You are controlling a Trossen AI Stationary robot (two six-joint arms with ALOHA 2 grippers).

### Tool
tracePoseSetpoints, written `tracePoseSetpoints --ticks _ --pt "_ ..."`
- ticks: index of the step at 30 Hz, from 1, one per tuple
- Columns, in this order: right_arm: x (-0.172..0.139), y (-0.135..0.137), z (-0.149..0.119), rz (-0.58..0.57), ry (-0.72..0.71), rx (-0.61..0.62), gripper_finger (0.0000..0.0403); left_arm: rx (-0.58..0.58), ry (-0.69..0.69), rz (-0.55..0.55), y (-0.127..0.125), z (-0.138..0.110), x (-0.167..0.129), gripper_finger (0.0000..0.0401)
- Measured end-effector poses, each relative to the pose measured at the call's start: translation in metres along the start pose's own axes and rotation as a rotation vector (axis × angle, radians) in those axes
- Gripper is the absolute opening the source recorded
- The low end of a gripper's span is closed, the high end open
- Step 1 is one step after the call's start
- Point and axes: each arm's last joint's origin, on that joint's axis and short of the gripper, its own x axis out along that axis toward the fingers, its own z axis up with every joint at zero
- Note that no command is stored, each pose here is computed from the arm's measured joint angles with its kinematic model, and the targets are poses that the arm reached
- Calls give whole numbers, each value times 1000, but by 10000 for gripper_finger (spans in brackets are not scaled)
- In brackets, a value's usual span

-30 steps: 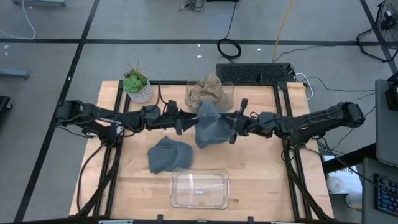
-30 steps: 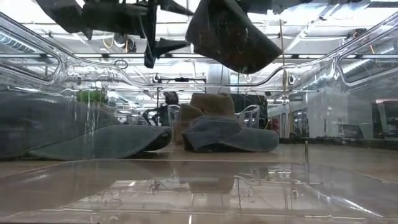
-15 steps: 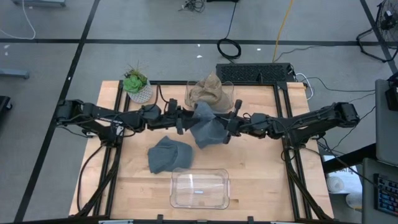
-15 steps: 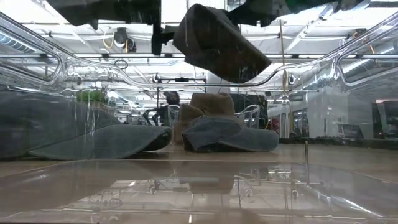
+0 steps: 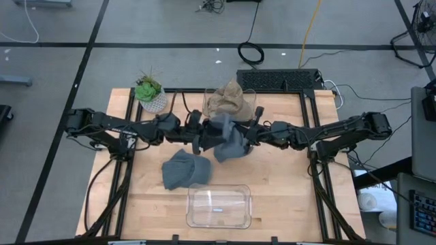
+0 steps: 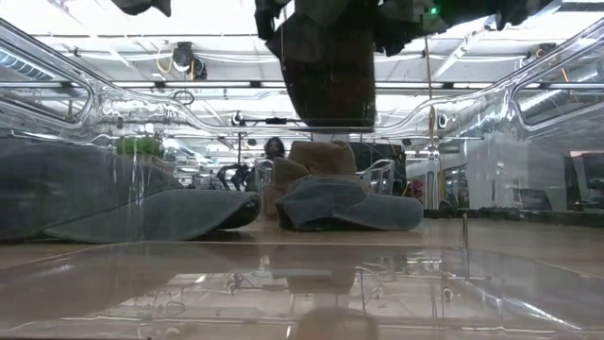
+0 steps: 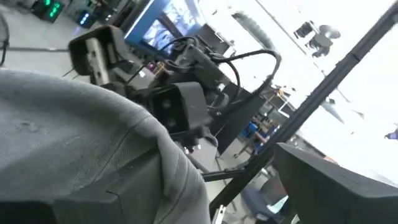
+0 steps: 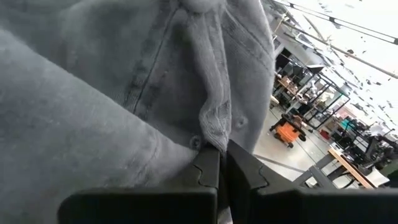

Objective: Pick & Place hat
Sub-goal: Put the top right blue cap into the bottom transparent bin

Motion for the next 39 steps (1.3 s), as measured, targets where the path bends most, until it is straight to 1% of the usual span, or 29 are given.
tracePoseSetpoints --ticks 2,4,11,15,19,20,24,28,32,35,39 --pt "0 0 0 0 -1 0 0 23 -1 4 -4 0 2 305" --pt "0 0 0 0 1 0 0 24 -2 35 -3 0 2 304" --pt "0 -2 2 -20 -19 -11 0 33 46 211 12 -7 0 291" --pt "-1 -6 7 -88 -49 9 0 32 53 296 21 -12 1 291" --pt "-1 -10 11 -154 -66 0 0 29 40 328 27 -16 4 297" --pt "-2 -11 12 -171 -65 5 0 29 40 333 29 -15 4 298" --pt "-1 -10 11 -168 -57 -2 0 28 9 336 32 -9 3 295" --pt "-1 -10 9 -203 -18 -7 0 5 -53 295 31 -1 4 287" --pt "1 -8 6 -216 13 -31 0 -1 -52 291 35 3 3 286" --pt "0 -8 8 -218 4 -30 0 -3 -61 295 37 4 3 286" --pt "1 -6 6 -230 29 -44 0 4 -60 301 38 5 2 272"
